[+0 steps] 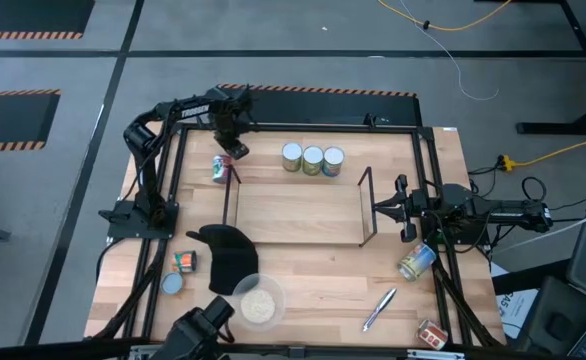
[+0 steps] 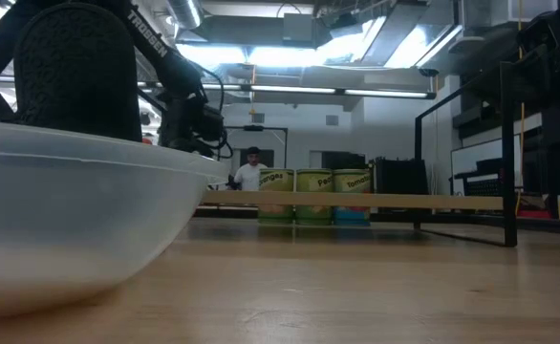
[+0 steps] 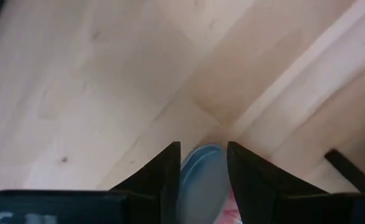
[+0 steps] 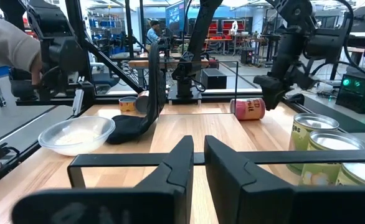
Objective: Pick and place cans onto a shelf
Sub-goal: Put the canned mixed fruit on the shelf
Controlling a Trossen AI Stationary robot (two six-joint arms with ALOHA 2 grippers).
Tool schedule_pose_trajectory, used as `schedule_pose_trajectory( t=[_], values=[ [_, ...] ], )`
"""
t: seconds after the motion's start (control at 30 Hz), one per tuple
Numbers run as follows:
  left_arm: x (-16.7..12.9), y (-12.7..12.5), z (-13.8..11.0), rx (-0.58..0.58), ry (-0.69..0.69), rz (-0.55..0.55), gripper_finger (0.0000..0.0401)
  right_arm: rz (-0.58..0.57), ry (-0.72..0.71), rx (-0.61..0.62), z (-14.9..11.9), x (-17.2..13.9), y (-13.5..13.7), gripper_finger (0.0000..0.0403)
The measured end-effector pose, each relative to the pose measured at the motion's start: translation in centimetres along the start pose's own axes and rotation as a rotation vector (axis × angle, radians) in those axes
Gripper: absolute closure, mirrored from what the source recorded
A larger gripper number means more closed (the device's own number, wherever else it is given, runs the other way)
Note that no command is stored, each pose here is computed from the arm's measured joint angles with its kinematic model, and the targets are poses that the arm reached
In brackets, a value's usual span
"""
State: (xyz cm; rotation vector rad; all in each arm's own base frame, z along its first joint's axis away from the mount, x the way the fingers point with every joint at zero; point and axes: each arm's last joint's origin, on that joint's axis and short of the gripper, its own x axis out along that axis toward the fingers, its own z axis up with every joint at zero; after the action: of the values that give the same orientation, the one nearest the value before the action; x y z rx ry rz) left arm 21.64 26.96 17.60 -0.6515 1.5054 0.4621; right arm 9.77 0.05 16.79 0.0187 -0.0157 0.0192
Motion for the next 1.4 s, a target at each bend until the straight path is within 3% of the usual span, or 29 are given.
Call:
schedule_pose_trajectory(
  t=[0.43,0.73,1.4],
  values=[
    [0.0,-0.1,-0.7,-0.008,0.068,-0.011,0.0273,0.000,0.000,-0.002,0.0,0.0,0.0,0.0357],
    [0.0,0.1,-0.7,-0.012,0.087,0.078,0.0243,0.000,0.000,-0.002,0.0,0.0,0.0,0.0357],
    [-0.2,-0.1,-1.7,-0.010,0.185,0.045,0.0234,0.000,0.000,0.000,0.0,0.0,0.0,0.0357]
  ],
)
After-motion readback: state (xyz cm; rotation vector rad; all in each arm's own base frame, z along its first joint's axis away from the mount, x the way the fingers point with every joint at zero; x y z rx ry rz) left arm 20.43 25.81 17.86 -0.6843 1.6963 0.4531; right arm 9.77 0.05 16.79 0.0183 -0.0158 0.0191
